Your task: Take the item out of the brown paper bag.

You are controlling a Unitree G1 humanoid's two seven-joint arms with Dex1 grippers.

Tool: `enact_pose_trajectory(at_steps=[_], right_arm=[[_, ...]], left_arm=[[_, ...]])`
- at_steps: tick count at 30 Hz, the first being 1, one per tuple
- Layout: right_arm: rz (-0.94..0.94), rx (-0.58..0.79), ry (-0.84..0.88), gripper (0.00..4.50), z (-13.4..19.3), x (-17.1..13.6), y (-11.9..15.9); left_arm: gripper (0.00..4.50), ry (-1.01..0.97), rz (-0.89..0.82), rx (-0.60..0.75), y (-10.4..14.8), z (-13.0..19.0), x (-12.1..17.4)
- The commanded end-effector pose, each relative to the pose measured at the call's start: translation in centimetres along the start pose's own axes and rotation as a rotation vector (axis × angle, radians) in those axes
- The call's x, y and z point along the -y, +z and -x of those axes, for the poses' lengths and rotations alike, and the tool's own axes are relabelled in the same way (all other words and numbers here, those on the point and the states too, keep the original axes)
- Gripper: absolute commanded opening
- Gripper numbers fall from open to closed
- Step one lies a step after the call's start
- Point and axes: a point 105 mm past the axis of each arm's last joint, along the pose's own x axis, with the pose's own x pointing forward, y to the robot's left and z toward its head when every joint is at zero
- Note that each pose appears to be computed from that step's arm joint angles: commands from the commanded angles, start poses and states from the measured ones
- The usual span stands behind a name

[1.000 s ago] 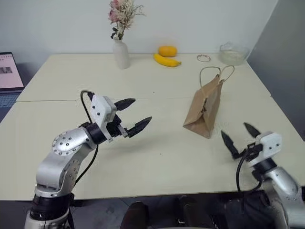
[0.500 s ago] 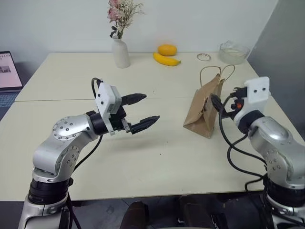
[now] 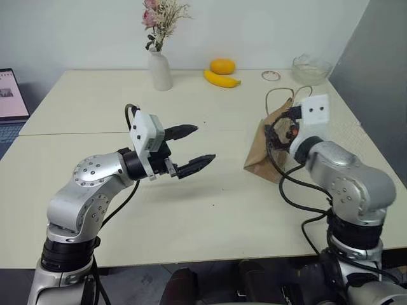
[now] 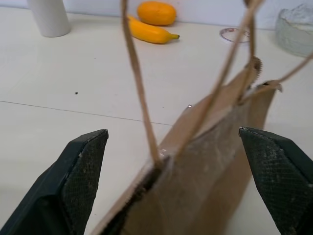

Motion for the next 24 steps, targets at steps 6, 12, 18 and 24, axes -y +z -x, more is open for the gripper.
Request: enact_pose_trajectory(at_steps=[6, 12, 18, 24], right_arm=[[0.069, 0.144, -0.092, 4.50, -1.6, -0.1, 2.2], [0.069, 0.181, -0.089, 3.94, -2.4, -0.3, 3.2], [0.033, 0.203, -0.091, 1.83, -3.2, 0.2, 4.1], [0.004, 0.217, -0.060, 0.01, -3.7, 0.0, 5.0]], left_arm=[[4.47, -0.033, -0.013, 0.030, 1.3, 0.4, 0.4], [4.50, -0.031, -0.018, 0.019, 1.1, 0.5, 0.5], [4.50, -0.029, -0.021, 0.014, 1.0, 0.6, 0.5], [4.50, -0.027, -0.023, 0.012, 0.9, 0.5, 0.5]])
